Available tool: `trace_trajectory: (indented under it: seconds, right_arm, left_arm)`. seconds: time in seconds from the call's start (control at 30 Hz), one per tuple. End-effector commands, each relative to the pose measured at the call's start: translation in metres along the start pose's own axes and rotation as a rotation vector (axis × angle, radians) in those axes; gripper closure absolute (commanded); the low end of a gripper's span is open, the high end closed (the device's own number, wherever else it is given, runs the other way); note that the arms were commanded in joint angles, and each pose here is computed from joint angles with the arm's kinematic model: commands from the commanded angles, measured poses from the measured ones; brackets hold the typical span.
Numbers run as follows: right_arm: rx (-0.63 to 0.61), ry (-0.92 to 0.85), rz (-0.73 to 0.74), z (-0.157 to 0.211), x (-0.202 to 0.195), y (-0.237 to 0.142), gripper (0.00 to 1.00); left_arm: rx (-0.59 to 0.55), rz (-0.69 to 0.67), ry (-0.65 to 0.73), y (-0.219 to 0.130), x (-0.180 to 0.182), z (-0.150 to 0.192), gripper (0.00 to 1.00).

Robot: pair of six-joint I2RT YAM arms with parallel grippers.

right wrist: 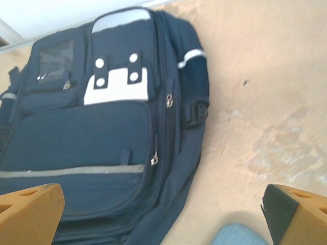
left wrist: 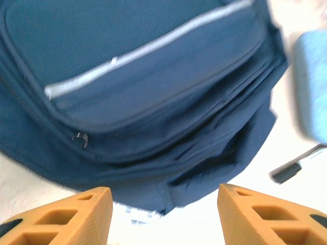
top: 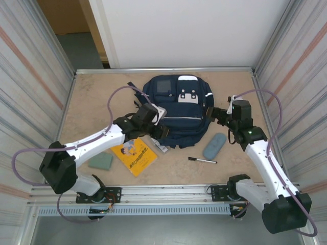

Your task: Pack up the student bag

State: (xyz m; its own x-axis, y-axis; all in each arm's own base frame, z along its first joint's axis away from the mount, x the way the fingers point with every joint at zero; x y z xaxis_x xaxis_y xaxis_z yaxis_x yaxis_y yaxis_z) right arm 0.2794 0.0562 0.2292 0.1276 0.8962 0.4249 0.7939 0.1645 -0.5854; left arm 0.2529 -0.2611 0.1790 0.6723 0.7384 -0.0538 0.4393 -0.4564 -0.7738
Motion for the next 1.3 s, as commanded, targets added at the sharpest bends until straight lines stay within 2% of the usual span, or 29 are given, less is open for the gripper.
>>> trace_trajectory:
  seconds: [0.0,0.07,0.13,0.27,0.33,0.5,0.67,0.73,0.8,0.87,0.97,1.1,1.27]
  right_arm:
    - [0.177,0.095,-0.030,0.031,0.004,0.003,0.01]
    - [0.267,0.069,-0.084,0.047,0.016,0.006,0.00]
    - [0.365,0.018,-0.128,0.066,0.032,0.006,0.06]
    - [0.525,-0.213,-0.214,0.111,0.077,-0.008,0.15]
    - [0.564,-0.304,-0.215,0.128,0.092,-0.012,0.17]
    - [0.581,-0.387,-0.102,0.133,0.099,-0.001,0.25]
    - [0.586,-0.409,-0.076,0.131,0.108,0.017,0.29]
    - [0.550,-0.406,0.031,0.119,0.097,0.029,0.29]
    - [0.540,-0.349,0.131,0.101,0.078,0.042,0.30]
    - [0.557,-0.257,0.166,0.089,0.060,0.053,0.32]
    - [0.527,-0.050,0.233,0.075,0.037,0.064,0.22]
    - [0.535,0.348,0.151,0.075,0.021,0.075,0.22]
    - [0.504,0.505,0.000,0.064,0.029,0.091,0.27]
  left_arm:
    - [0.086,-0.124,-0.066,-0.014,0.016,0.012,0.43]
    - [0.103,-0.127,-0.136,-0.019,0.017,0.027,0.43]
    - [0.111,-0.122,-0.213,-0.026,0.017,0.041,0.42]
    - [0.124,-0.092,-0.327,-0.044,0.014,0.068,0.41]
    - [0.128,-0.086,-0.339,-0.052,0.015,0.079,0.41]
    - [0.136,-0.131,-0.363,-0.073,0.025,0.102,0.39]
    - [0.155,-0.065,-0.469,-0.073,0.018,0.135,0.33]
    - [0.162,-0.041,-0.496,-0.073,0.017,0.143,0.34]
    - [0.143,-0.030,-0.495,-0.075,0.018,0.143,0.34]
    - [0.108,-0.033,-0.484,-0.077,0.021,0.137,0.33]
    - [0.073,-0.042,-0.482,-0.081,0.026,0.128,0.33]
    - [0.051,-0.054,-0.487,-0.080,0.031,0.121,0.33]
    - [0.014,-0.039,-0.493,-0.074,0.031,0.116,0.33]
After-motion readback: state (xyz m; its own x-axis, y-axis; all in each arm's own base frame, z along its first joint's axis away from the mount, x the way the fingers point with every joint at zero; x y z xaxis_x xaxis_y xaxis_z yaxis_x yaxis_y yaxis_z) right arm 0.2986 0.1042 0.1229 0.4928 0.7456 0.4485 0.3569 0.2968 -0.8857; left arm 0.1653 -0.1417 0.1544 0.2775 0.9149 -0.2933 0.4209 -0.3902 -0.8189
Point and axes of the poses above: each hand's point on the last joint's axis, 136 mm out from that joint toward the fingers, its own y axis out along the fingers, its own x axis along the line the jaws close on, z = x × y, the point moved 4 cm from there along -y, back along the fingers, and after that the axes turned 10 degrees about y, right-handed, at the moved point
